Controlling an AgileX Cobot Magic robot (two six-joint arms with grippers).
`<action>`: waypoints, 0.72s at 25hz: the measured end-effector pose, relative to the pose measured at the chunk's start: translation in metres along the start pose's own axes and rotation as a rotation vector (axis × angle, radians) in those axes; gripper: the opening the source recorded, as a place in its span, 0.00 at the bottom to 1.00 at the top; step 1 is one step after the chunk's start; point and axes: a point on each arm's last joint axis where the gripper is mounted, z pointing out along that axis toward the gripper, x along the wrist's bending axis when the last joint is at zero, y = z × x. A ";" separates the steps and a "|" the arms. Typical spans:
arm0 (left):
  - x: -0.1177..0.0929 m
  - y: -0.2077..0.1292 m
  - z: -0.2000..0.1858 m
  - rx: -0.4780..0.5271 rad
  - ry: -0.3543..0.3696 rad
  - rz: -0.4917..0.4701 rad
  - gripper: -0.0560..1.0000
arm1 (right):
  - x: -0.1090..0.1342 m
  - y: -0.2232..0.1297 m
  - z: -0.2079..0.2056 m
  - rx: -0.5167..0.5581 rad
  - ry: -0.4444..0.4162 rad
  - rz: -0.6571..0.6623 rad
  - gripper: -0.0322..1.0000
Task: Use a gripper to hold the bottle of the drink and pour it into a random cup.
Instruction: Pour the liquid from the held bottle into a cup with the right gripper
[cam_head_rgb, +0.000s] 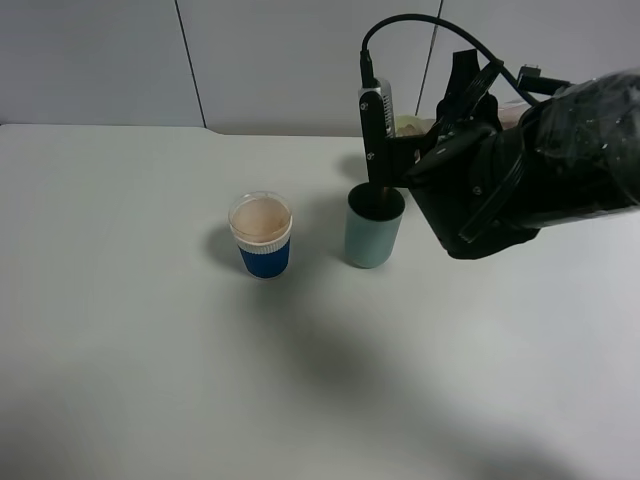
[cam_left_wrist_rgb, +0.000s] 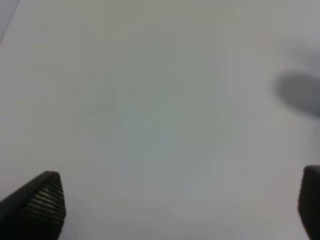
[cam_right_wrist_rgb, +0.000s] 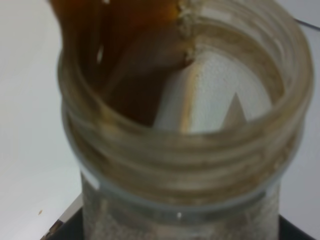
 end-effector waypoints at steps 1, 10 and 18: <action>0.000 0.000 0.000 0.000 0.000 0.000 0.93 | 0.000 0.000 0.000 0.002 -0.001 0.000 0.40; 0.000 0.000 0.000 0.000 0.000 0.000 0.93 | -0.001 -0.001 0.000 0.015 -0.006 -0.011 0.40; 0.000 0.000 0.000 0.000 0.000 0.000 0.93 | -0.001 -0.002 0.000 0.021 -0.011 -0.055 0.40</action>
